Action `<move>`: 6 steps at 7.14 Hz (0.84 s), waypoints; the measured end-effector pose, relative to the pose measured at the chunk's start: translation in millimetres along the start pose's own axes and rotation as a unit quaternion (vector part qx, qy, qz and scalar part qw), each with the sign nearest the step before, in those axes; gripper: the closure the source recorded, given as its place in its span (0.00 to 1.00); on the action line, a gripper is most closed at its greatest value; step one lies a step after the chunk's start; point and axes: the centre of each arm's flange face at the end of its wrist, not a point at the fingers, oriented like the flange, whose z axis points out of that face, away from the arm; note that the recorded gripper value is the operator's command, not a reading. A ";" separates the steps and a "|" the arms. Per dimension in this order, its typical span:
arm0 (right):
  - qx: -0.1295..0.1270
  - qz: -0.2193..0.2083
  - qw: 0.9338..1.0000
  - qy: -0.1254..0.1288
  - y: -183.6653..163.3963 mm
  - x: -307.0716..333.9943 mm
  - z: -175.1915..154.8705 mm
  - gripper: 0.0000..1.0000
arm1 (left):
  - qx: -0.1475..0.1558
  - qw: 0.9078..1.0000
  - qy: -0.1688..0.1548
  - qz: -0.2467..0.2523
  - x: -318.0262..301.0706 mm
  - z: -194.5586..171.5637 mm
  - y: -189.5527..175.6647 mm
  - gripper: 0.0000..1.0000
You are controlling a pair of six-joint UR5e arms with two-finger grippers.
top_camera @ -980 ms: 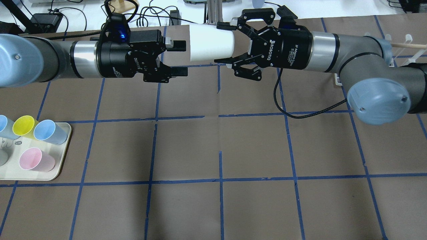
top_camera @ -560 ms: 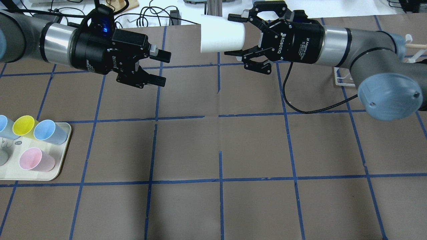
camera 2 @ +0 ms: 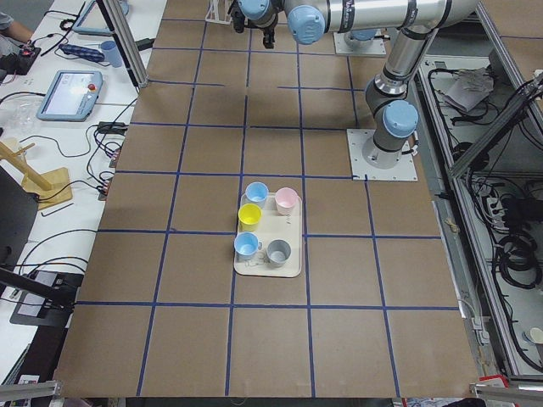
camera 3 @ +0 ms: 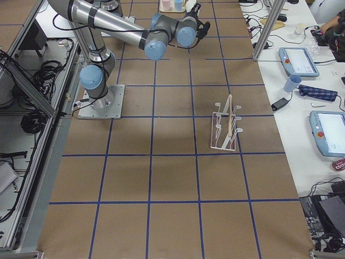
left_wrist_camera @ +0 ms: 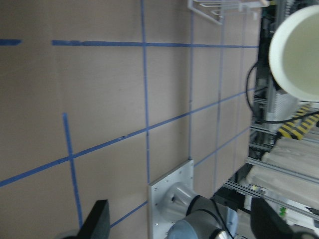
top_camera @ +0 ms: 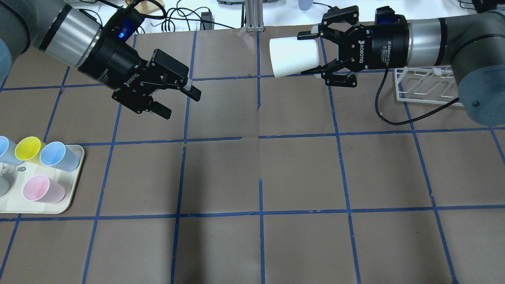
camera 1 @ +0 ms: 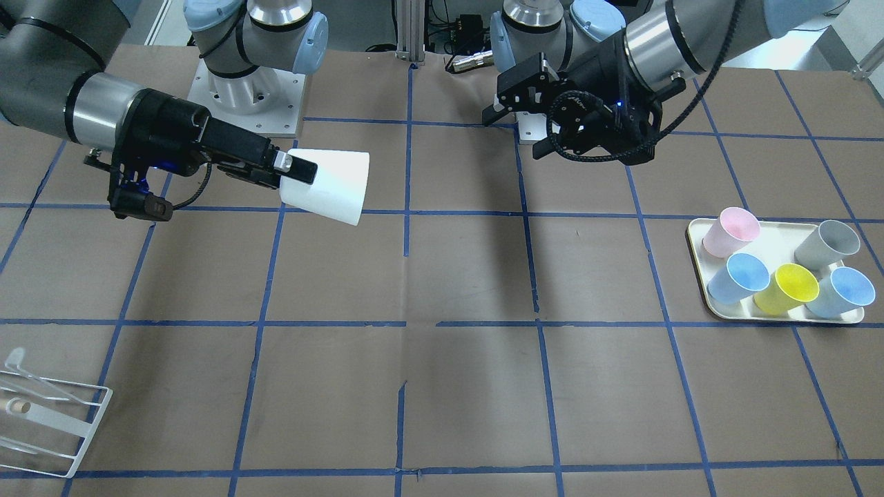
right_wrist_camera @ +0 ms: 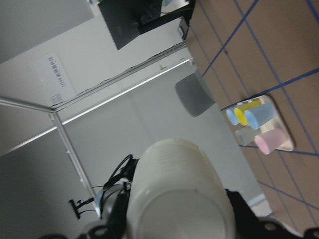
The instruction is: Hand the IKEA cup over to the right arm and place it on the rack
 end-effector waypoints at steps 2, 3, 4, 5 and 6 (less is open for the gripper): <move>0.060 -0.038 0.985 0.156 -7.4 -6.3 -27.2 0.50 | 0.050 0.989 -0.136 0.017 19.6 2.0 3.9 0.00; 0.087 -0.053 0.970 0.222 -9.5 -12.7 -41.0 0.57 | 0.074 0.980 -0.181 0.025 20.2 -4.2 4.9 0.00; 0.107 -0.066 0.952 0.278 -10.7 -18.4 -53.5 0.61 | 0.099 0.971 -0.213 0.032 17.3 -9.2 3.0 0.00; 0.117 -0.089 0.930 0.336 -11.7 -19.1 -65.0 0.62 | 0.117 0.965 -0.231 0.037 13.3 -10.7 1.0 0.00; 0.117 -0.136 0.896 0.407 -15.2 -16.1 -78.4 0.62 | 0.129 0.958 -0.253 0.036 7.9 -13.7 1.1 0.00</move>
